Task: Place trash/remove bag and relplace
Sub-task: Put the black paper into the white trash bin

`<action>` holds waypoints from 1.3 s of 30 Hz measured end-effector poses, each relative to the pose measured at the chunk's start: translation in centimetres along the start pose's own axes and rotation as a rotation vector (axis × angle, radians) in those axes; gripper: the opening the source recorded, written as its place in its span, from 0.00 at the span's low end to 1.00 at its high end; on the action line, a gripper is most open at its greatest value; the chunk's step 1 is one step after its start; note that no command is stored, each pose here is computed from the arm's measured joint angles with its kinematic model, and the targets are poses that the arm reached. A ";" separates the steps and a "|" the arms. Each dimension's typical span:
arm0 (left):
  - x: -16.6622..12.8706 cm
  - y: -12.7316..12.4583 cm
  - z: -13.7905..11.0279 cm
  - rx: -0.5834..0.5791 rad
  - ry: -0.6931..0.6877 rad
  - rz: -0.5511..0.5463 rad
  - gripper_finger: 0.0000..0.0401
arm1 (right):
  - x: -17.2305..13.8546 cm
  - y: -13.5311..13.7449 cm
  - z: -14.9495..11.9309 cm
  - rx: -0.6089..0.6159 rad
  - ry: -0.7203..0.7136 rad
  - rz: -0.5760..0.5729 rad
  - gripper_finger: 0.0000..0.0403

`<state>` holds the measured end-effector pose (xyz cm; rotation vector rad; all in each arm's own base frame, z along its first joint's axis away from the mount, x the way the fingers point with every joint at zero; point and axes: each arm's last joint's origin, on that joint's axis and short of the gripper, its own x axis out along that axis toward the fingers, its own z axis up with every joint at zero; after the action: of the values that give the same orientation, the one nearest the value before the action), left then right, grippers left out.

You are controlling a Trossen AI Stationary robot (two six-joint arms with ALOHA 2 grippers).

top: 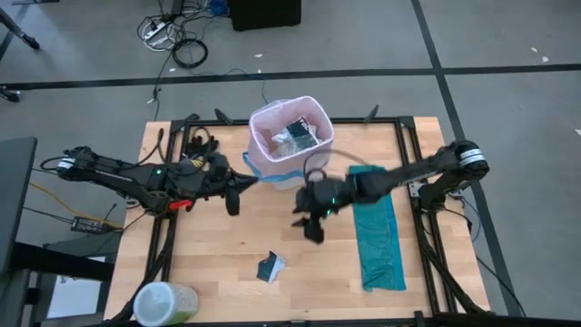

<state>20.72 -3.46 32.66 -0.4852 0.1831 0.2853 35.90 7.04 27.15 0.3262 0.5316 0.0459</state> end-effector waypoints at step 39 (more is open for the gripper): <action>-0.1 0.4 -0.9 0.076 0.112 0.005 0.02 | 15.5 5.0 -13.7 0.124 0.123 -0.126 0.34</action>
<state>20.44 -3.55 31.69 -0.4261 0.3031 0.2549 42.61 17.73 10.01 0.4124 0.6771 -0.0895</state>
